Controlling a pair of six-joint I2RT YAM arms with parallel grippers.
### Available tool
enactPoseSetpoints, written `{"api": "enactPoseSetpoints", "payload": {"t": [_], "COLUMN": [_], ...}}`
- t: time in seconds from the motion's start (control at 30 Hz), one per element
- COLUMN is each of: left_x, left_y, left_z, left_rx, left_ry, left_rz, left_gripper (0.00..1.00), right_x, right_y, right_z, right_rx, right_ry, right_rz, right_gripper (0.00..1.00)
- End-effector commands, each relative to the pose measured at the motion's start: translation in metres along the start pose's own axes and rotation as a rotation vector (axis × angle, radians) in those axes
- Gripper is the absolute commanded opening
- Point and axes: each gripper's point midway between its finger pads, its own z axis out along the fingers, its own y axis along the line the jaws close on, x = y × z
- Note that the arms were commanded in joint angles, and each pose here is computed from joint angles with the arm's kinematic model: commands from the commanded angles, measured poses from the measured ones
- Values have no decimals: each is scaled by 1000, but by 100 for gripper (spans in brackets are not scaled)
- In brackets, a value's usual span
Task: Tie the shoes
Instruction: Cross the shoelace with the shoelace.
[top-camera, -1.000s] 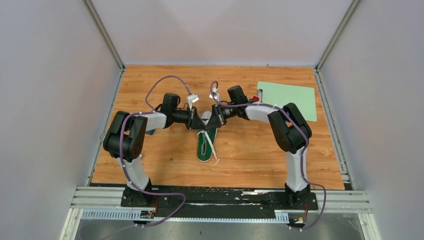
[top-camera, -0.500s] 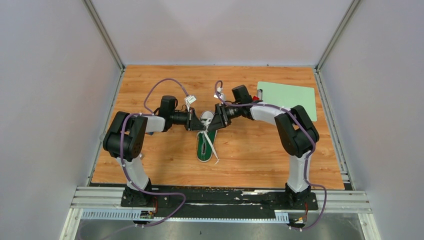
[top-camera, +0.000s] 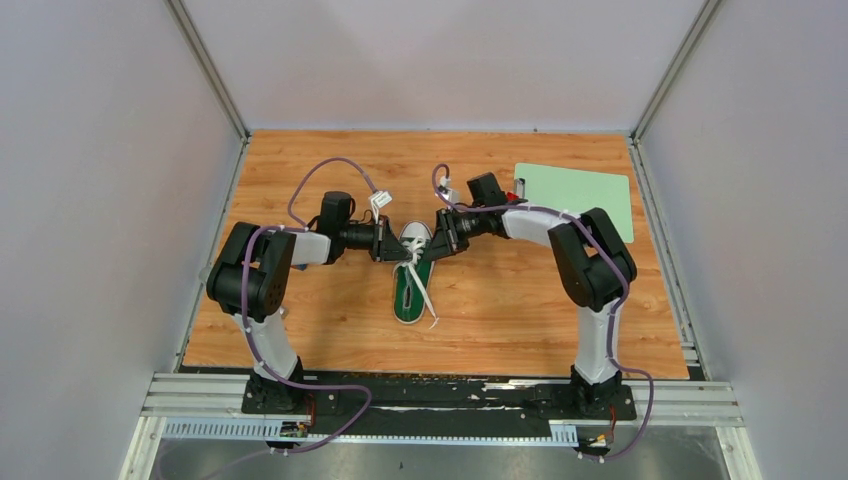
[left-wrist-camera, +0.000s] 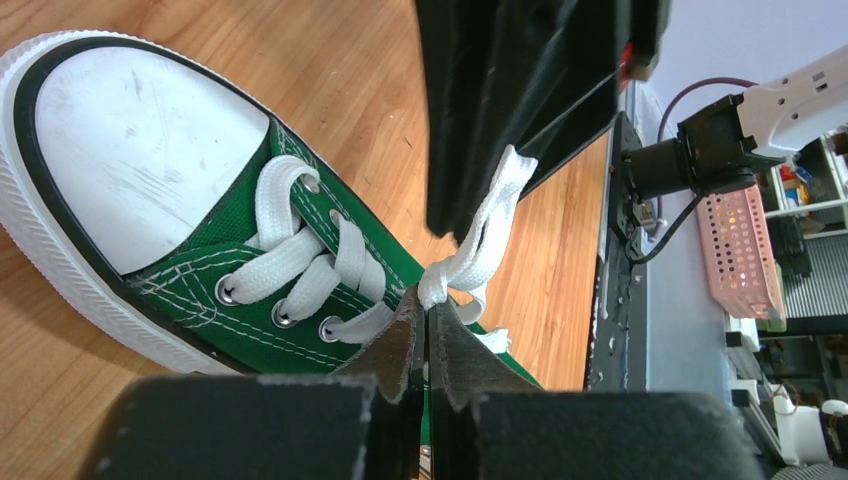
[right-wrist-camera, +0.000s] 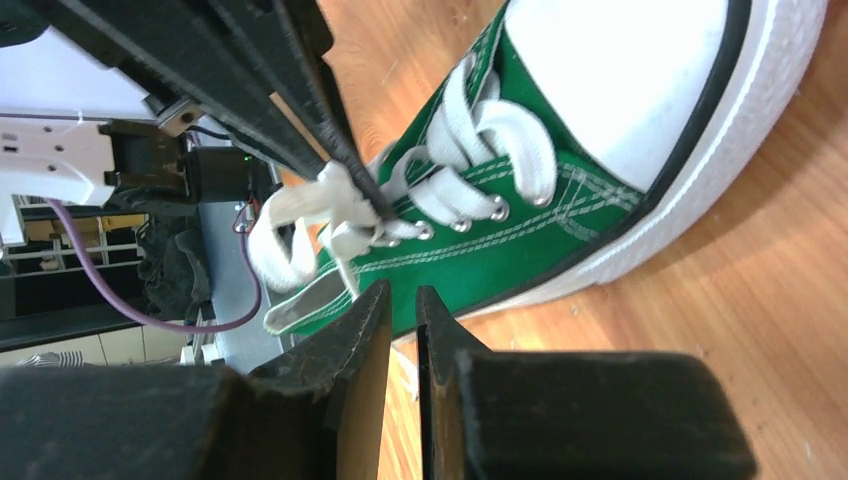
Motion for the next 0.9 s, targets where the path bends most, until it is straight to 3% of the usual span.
{"api": "enactPoseSetpoints", "payload": {"t": [0.0,0.43,0.57,0.87], "left_x": [5,6,6,4], "left_y": [-6,-7,-8,-9], "left_z": [-2,-3,-3,-2], "left_rx": [30,30,34,45], "left_ry": [13,19,19,17], "left_rz": [-5,-7,-13,-37], "left_gripper": [0,0,0,0], "right_x": [-15,-10,-10,-13], "right_y": [1,19,17,22], "right_z": [19,30,34,40], "right_rx": [4,-103,-96,-135], "right_ry": [5,36,35,43], "right_rz": [-46,-21,-4,-8], "right_gripper": [16,19,26,30]}}
